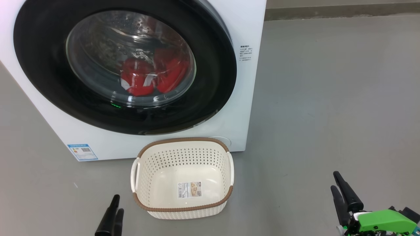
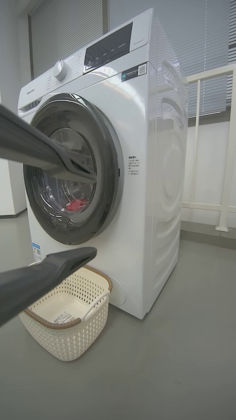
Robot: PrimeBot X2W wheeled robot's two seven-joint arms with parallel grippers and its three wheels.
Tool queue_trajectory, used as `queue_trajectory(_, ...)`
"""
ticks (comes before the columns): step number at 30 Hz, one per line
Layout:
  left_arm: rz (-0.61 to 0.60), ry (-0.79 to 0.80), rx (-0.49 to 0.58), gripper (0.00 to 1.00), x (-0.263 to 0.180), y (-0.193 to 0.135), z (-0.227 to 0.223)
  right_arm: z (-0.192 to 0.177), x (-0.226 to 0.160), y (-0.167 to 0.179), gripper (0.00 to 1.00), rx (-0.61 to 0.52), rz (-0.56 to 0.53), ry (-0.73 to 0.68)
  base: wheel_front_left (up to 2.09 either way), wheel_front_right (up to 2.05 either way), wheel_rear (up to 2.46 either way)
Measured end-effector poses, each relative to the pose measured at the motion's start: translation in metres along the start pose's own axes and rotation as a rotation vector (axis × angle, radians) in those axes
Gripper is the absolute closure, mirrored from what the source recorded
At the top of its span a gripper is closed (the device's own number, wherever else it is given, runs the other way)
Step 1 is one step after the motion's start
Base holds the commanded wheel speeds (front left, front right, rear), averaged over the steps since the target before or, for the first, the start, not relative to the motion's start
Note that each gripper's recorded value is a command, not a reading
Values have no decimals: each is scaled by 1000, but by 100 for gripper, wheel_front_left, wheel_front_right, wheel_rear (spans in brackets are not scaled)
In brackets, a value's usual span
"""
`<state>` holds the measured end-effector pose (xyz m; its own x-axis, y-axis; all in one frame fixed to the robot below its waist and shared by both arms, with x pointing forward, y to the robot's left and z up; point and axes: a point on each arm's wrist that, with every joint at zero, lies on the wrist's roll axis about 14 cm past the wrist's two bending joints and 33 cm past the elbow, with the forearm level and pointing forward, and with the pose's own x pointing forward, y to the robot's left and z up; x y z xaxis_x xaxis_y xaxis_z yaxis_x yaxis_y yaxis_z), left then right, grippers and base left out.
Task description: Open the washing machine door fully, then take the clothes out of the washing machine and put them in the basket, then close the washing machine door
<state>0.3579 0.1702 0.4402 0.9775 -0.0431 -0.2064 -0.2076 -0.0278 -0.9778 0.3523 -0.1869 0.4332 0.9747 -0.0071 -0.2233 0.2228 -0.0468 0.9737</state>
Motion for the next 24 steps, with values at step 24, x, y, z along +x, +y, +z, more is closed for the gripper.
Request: queue_trajectory(24,-24,0,291,0,14,-17,-8,-4,17,19,0,-316,36,-10,0,0,0)
